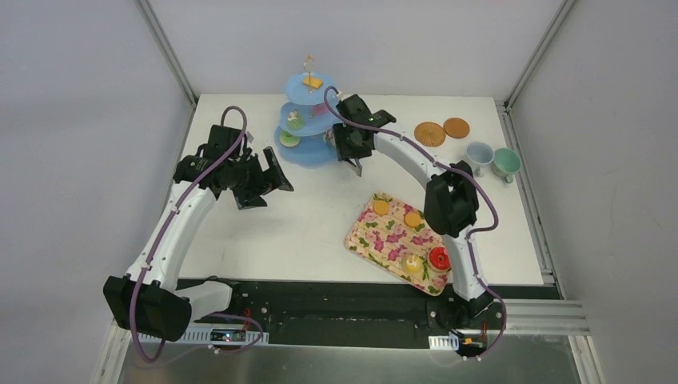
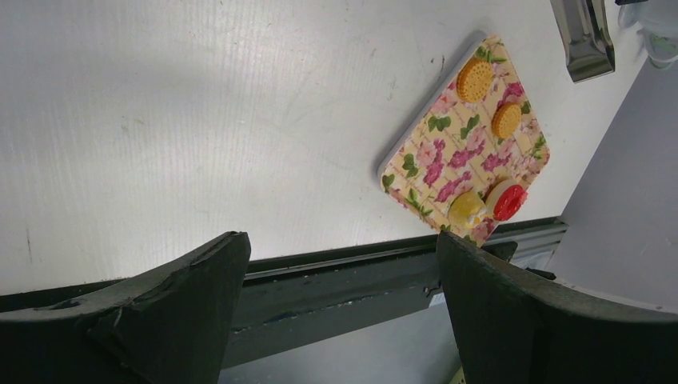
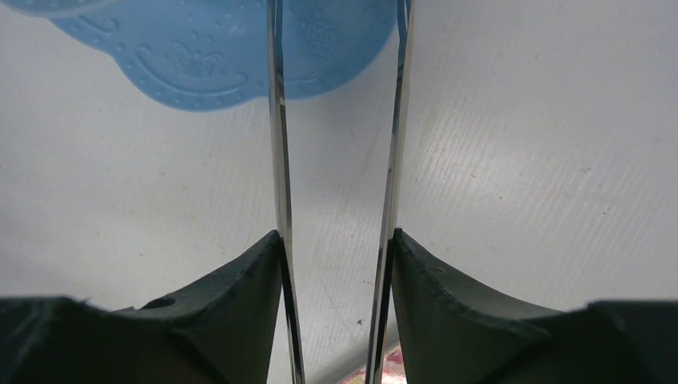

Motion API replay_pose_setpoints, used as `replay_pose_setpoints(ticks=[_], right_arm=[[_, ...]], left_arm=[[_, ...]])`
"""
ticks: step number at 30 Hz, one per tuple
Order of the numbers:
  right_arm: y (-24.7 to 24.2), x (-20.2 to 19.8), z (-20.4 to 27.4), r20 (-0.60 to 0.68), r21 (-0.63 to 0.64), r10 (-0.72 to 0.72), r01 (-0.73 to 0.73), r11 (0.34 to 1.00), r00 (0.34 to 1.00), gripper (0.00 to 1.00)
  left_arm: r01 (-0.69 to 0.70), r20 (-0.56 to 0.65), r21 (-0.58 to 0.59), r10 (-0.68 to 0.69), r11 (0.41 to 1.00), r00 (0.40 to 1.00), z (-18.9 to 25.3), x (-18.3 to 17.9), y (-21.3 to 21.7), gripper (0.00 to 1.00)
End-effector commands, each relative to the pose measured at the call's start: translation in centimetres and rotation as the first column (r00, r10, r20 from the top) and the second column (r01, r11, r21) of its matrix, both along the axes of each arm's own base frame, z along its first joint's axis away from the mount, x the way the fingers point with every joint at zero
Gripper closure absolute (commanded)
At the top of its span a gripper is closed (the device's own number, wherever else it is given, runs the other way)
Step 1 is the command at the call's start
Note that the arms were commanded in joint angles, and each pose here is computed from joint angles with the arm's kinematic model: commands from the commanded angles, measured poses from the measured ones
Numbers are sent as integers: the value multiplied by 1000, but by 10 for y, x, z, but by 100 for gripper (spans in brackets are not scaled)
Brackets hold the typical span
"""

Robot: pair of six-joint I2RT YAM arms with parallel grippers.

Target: Serve the afternoon tea

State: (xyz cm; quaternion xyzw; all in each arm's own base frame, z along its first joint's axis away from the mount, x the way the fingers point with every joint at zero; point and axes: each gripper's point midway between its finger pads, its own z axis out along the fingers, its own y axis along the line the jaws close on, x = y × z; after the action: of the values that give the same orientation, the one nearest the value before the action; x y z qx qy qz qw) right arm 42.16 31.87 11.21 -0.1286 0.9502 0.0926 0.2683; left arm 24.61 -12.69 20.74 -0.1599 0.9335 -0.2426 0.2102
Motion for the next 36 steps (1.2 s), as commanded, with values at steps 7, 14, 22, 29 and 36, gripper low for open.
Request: replay_pose_setpoints(ticks=[7,14,22,29,36], right_arm=[[-6,-20,82,81,72,-3,-3,997,997,48],[-57,-85,102,73,39,3,-6,999,997,48],[-133,-192,125,-20,85,-115,116,990,993,51],[-192,-263,119,-171,22,-335,343,939,927,52],[-207,-300,110,-302,-58,-380,381,923,874,52]], left_arm=[[2,53,-23,-1,1000,999,13,3,-3,9],[-4,54,-56,7,998,999,5,8,-9,9],[-1,31,-124,5,992,1000,-9,21,-22,9],[-3,14,-166,6,986,1000,-20,31,-31,9],[-8,14,-163,11,987,1000,-20,30,-30,10]])
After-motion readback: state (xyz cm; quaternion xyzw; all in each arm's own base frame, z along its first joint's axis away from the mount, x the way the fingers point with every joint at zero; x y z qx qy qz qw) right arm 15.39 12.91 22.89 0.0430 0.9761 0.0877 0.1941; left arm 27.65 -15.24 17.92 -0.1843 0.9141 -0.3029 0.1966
